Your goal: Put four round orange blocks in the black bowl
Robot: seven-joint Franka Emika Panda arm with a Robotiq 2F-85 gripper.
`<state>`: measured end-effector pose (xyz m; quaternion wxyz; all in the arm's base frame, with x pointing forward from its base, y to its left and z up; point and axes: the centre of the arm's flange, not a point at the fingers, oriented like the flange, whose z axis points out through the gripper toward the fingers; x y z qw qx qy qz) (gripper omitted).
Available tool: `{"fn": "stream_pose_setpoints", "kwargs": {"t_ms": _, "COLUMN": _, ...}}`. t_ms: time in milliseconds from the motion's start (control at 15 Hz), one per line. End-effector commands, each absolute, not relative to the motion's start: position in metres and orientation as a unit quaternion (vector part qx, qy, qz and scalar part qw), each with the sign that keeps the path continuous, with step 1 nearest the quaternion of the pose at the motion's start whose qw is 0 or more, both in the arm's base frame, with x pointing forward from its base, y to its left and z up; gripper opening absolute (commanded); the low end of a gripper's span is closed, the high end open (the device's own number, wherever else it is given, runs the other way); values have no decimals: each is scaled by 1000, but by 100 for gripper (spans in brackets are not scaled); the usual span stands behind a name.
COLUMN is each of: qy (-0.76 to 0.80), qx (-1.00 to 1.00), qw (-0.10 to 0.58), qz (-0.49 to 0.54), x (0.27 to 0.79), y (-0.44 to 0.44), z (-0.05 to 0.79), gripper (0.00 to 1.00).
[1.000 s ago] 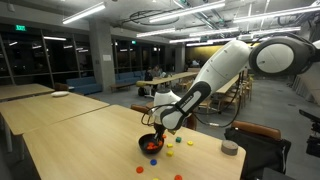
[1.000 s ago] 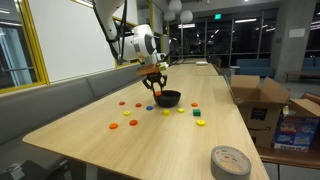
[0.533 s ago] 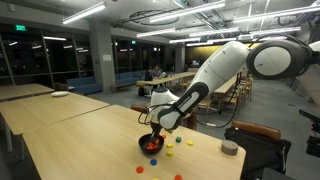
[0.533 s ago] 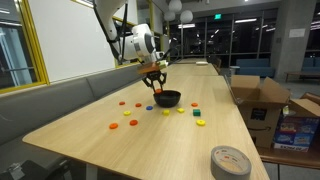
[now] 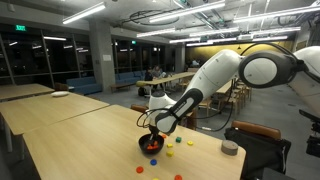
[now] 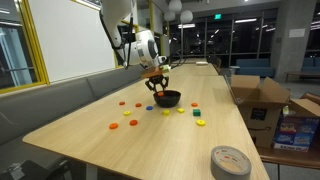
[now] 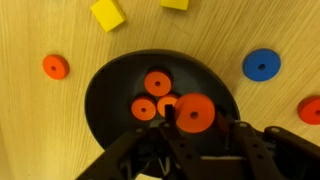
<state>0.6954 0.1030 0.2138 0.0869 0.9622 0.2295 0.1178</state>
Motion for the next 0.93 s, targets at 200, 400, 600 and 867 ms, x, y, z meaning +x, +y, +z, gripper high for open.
{"fn": "stream_pose_setpoints", "kwargs": {"t_ms": 200, "qy": 238, "qx": 959, "qw": 97, "qz": 117, "x": 720, "y": 93, "z": 201, "gripper": 73}}
{"fn": "stream_pose_setpoints", "kwargs": {"t_ms": 400, "qy": 237, "qx": 958, "qw": 102, "qz": 121, "x": 721, "y": 88, "z": 206, "gripper": 95}}
{"fn": "stream_pose_setpoints", "kwargs": {"t_ms": 600, "qy": 234, "qx": 959, "qw": 109, "qz": 118, "x": 716, "y": 81, "z": 221, "gripper": 100}}
{"fn": "stream_pose_setpoints", "kwargs": {"t_ms": 867, "qy": 223, "qx": 963, "qw": 118, "qz": 93, "x": 697, "y": 63, "z": 254, "gripper": 100}}
